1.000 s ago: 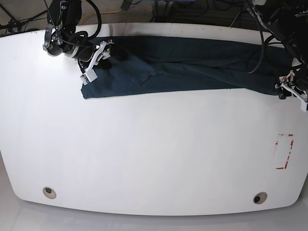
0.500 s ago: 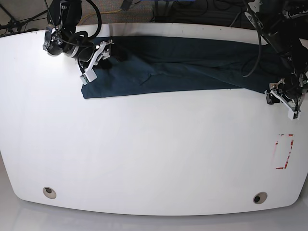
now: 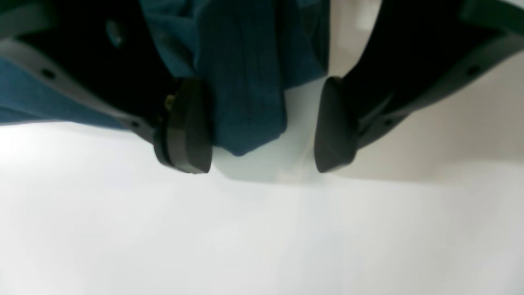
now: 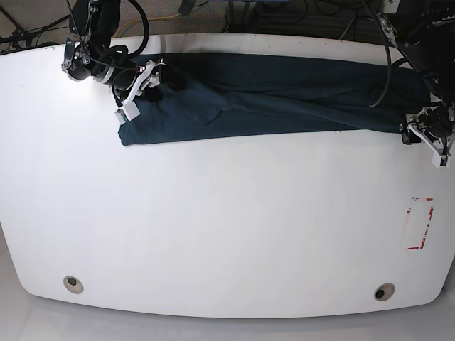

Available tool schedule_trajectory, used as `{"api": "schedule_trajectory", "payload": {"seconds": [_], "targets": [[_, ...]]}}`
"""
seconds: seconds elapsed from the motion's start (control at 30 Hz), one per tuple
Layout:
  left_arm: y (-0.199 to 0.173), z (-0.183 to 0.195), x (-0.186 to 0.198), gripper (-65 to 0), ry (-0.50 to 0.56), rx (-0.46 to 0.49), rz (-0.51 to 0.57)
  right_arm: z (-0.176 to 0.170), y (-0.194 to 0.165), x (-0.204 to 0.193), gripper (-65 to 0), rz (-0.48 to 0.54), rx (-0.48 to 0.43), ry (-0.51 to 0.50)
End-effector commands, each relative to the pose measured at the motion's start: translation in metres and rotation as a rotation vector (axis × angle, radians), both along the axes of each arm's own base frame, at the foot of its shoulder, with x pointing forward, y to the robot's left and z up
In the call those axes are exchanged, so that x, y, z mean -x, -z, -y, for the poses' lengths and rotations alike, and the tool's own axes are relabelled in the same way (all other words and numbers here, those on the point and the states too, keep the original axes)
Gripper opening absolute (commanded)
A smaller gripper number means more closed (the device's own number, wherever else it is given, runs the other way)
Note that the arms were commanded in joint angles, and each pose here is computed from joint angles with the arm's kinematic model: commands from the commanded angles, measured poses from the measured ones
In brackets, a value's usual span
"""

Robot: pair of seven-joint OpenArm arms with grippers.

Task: Fold the T-shirt properly
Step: 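Pull the left gripper's end outward to straighten the folded strip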

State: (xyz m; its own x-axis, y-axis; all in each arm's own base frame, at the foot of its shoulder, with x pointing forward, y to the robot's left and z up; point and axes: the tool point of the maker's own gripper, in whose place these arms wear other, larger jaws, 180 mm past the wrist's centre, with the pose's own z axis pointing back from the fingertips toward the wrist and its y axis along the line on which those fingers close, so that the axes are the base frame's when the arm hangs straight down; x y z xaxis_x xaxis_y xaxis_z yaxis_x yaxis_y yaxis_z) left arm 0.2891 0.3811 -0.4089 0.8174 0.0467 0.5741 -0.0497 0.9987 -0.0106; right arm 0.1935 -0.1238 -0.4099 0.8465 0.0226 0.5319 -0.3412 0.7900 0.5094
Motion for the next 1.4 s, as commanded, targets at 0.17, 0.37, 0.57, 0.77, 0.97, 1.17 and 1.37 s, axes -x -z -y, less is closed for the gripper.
{"api": "schedule_trajectory", "payload": {"seconds": [0.17, 0.37, 0.57, 0.77, 0.97, 1.17, 1.37], "targets": [[-0.007, -0.006, -0.001, -35.7, 0.002, -0.023, 0.004, 0.004, 0.010, 0.009, -21.4, -0.051, 0.048, -0.008], [-0.009, -0.006, -0.002, -65.0, 0.003, -0.022, 0.011, 0.001, 0.010, 0.010, -21.4, -0.054, 0.040, -0.006], [-0.024, -0.012, -0.007, -65.0, 0.000, -0.056, 0.046, -0.001, 0.010, 0.010, -21.4, -0.053, 0.038, -0.008], [-0.052, -0.019, 0.007, -65.0, -0.002, -0.159, 0.100, 0.000, 0.010, 0.009, -21.4, -0.051, 0.039, -0.005], [-0.066, -0.014, 0.031, -65.0, 0.045, -0.257, 0.092, 0.000, 0.011, 0.011, -21.4, -0.055, 0.038, -0.005], [-0.054, -0.010, 0.058, -65.0, 0.033, -0.216, 0.071, 0.001, 0.024, 0.017, -21.4, -0.105, 0.018, 0.007], [-0.052, -0.022, 0.080, -65.0, -0.018, -0.196, 0.063, 0.000, 0.031, 0.017, -21.4, -0.108, -0.012, 0.042]]}}
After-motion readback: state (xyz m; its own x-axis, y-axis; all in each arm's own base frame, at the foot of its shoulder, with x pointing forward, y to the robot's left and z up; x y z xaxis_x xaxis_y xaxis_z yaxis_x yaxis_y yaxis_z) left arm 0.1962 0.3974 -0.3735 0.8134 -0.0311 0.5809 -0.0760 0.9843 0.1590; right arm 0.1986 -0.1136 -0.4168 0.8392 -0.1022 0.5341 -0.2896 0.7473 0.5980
